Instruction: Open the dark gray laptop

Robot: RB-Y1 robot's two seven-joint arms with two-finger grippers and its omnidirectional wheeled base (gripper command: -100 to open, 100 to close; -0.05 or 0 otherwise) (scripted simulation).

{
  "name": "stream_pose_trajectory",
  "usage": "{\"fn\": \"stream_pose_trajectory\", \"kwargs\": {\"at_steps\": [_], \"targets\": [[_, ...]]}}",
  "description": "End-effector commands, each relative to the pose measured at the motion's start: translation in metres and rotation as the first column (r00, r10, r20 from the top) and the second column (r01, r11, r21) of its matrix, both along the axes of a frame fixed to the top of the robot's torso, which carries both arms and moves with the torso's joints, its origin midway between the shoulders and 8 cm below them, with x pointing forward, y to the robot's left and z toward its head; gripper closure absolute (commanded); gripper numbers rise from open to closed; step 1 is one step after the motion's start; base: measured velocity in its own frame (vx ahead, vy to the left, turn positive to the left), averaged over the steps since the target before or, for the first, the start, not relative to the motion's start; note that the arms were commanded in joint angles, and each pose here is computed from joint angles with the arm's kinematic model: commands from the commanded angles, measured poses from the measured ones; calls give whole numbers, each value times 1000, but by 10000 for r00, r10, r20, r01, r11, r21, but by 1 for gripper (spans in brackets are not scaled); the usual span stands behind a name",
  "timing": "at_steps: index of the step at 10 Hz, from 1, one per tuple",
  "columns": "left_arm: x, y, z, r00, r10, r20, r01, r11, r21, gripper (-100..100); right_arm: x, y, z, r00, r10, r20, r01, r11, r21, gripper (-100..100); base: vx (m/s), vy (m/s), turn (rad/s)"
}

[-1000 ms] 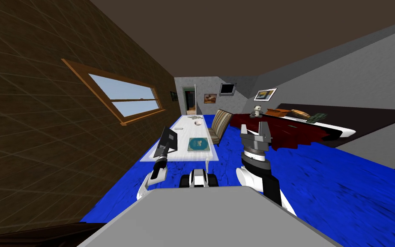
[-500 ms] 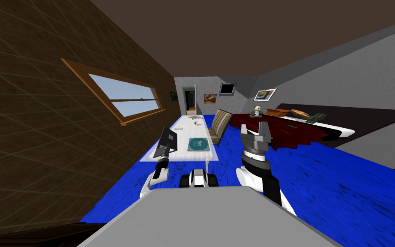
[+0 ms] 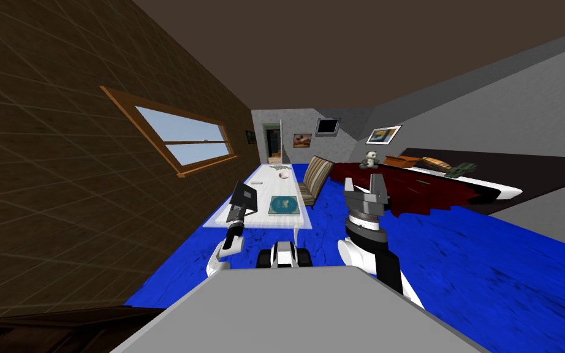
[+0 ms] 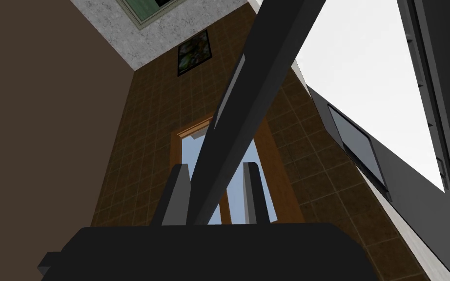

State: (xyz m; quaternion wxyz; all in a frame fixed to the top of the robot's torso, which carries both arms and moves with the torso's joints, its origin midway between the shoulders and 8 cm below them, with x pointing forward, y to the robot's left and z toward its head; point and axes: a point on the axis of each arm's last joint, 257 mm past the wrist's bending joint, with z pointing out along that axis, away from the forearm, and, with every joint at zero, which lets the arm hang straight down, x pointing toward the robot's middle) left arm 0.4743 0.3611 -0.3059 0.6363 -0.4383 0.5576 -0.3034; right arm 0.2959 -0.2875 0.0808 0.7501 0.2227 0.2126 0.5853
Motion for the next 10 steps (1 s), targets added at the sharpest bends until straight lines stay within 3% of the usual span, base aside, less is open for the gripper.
{"fn": "stream_pose_trajectory", "kwargs": {"at_steps": [1,2,4,5,6,8,9,10], "targets": [[8,-5,-13,9998,-186,-115,183,9995,-260,100,0,0,0,10000,1,0,-1,10000,0,0,-9,-3,7],[26,-8,10,9972,-507,559,528,9979,-379,100,0,0,0,10000,1,0,-1,10000,0,0,-46,-24,77],[26,-9,-15,9987,-500,49,502,9972,-549,100,0,0,0,10000,1,1,-1,10000,0,0,-27,-24,30],[24,-9,-20,9988,-491,-40,488,9972,-572,100,0,0,0,10000,1,0,-1,10000,0,0,0,0,0],[45,-12,0,9955,-787,530,824,9941,-707,100,0,0,0,10000,1,0,-1,10000,0,0,-42,-22,74],[40,-11,-24,9973,-739,50,741,9937,-836,100,0,0,0,10000,1,1,-1,10000,0,0,-22,-24,22],[57,-11,-1,9932,-977,640,1033,9904,-921,100,0,0,0,10000,1,0,-1,10000,0,0,-30,-35,93],[58,-11,-13,9946,-965,387,1000,9899,-1003,100,0,0,0,10000,0,0,0,10000,0,0,-37,-34,44]]}}
